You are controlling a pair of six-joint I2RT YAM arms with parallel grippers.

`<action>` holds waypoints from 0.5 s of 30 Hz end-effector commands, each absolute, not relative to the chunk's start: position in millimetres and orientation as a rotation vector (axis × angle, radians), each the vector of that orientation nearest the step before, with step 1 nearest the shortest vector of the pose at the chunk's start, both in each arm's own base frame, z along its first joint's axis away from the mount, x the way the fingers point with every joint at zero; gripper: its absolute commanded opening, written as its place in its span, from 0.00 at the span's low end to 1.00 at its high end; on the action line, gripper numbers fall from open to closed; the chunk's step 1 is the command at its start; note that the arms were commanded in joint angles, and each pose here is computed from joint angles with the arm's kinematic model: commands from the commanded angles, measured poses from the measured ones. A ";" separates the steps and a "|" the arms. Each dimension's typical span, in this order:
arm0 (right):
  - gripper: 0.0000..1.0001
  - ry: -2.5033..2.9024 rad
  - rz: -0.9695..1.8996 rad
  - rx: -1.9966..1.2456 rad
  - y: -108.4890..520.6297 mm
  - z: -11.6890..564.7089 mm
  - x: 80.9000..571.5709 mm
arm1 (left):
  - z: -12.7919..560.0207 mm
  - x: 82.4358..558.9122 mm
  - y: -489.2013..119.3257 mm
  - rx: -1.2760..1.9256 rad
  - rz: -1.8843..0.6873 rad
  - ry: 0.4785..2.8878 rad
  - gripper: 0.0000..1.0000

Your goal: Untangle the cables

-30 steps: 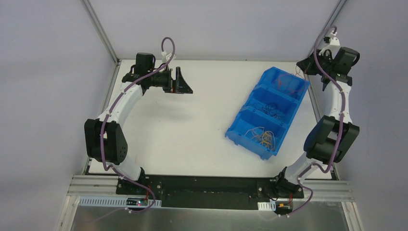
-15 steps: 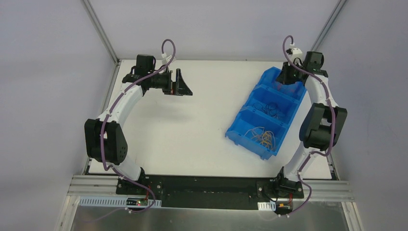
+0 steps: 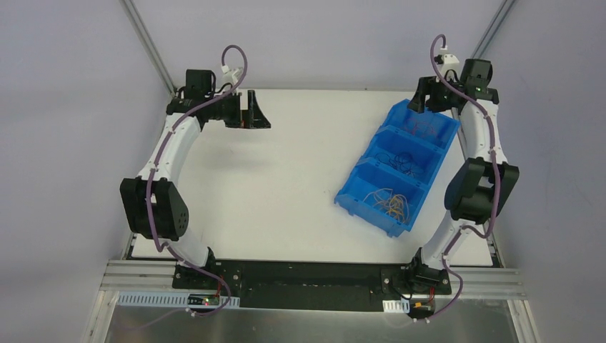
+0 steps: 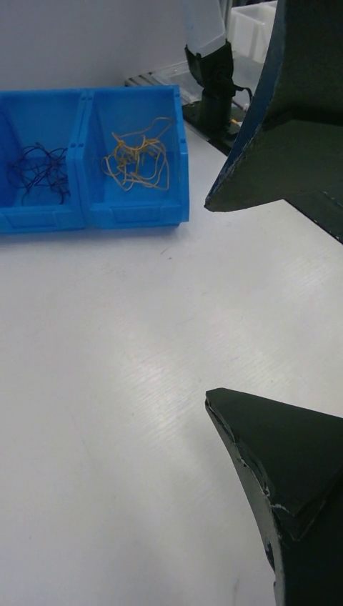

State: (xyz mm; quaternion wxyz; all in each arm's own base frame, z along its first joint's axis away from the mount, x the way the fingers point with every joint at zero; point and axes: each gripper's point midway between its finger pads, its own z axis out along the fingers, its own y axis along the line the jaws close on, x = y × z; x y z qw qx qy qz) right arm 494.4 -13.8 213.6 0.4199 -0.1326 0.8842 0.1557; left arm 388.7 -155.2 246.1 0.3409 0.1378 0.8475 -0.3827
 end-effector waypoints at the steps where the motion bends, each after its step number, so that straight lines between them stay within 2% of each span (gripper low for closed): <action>1: 0.79 2.100 0.451 -0.287 5.0 293.5 469.0 | 253.9 406.2 -141.4 0.343 -0.866 2.239 0.99; 3: 0.85 2.069 0.481 -0.220 9.1 312.0 462.2 | 257.4 412.0 -134.3 0.339 -0.815 2.316 0.99; 5: 0.97 2.044 0.494 -0.103 7.7 324.5 454.5 | 258.3 422.7 -119.4 0.313 -0.703 2.412 0.99; 6: 0.99 2.039 0.513 -0.059 8.0 328.1 448.0 | 257.6 427.4 -111.9 0.300 -0.645 2.454 0.99; 10: 0.99 2.082 0.547 0.071 6.9 322.5 414.6 | 250.3 436.1 -91.2 0.279 -0.568 2.524 0.99; 15: 0.99 2.309 0.483 0.178 -3.4 260.8 364.1 | 231.2 435.5 -89.9 0.170 -0.611 2.595 0.99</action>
